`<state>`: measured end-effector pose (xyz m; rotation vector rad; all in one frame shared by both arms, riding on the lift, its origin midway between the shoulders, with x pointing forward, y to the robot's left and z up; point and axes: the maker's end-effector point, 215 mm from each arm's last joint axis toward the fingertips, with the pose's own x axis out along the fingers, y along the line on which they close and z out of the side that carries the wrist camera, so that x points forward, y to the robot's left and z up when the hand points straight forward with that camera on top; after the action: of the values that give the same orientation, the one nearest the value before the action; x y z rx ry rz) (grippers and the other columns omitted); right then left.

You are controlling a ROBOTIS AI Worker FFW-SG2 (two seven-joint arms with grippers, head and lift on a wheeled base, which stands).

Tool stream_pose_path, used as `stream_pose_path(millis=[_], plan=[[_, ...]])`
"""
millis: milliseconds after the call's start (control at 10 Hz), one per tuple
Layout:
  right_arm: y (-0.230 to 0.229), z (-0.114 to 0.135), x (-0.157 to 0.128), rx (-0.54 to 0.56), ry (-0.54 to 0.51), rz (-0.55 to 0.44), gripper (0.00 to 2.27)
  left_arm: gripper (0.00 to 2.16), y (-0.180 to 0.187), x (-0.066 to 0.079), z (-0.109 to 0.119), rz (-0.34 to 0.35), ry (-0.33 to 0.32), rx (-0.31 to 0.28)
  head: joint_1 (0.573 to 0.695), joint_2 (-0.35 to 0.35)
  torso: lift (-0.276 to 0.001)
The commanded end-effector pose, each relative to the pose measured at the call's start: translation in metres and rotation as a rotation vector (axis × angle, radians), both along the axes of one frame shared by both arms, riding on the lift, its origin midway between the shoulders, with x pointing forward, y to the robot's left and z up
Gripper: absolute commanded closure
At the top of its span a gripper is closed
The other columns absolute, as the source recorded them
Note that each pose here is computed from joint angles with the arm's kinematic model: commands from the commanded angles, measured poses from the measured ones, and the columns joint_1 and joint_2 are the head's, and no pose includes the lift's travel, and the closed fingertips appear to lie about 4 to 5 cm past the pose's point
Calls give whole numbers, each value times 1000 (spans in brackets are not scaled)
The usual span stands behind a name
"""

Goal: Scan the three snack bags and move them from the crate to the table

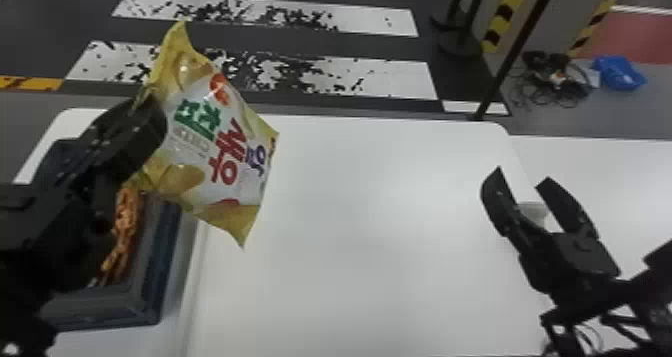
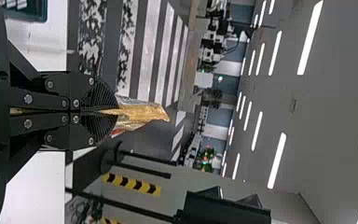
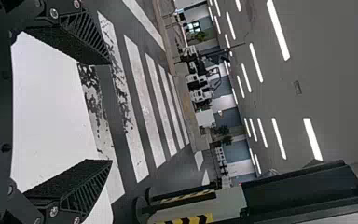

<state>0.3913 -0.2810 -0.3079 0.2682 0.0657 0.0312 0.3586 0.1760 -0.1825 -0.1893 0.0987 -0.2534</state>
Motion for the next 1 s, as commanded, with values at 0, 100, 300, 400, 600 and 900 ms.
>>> stream_pose_path(millis=[0, 100, 300, 400, 600, 900], plan=[[-1, 1, 1, -8, -3, -2, 147, 2135, -29, 8, -34, -114, 63, -136, 695, -154, -62], [3, 2, 8, -16, -1, 6, 147, 2135, -47, 16, -69, -197, 122, -230, 695, -193, -62], [8, -3, 14, -25, 26, 24, 147, 2135, -95, 35, -132, -303, 224, -317, 695, -225, -62], [2, -1, 12, -34, 24, 14, 147, 2135, -122, 40, -158, -353, 269, -333, 695, -241, -62], [-9, -1, 8, -45, 31, 1, 147, 2135, -171, 47, -199, -496, 338, -426, 695, -330, -62], [-19, 1, 4, -59, 34, -12, 147, 2135, -200, 69, -237, -544, 404, -480, 695, -350, -62]])
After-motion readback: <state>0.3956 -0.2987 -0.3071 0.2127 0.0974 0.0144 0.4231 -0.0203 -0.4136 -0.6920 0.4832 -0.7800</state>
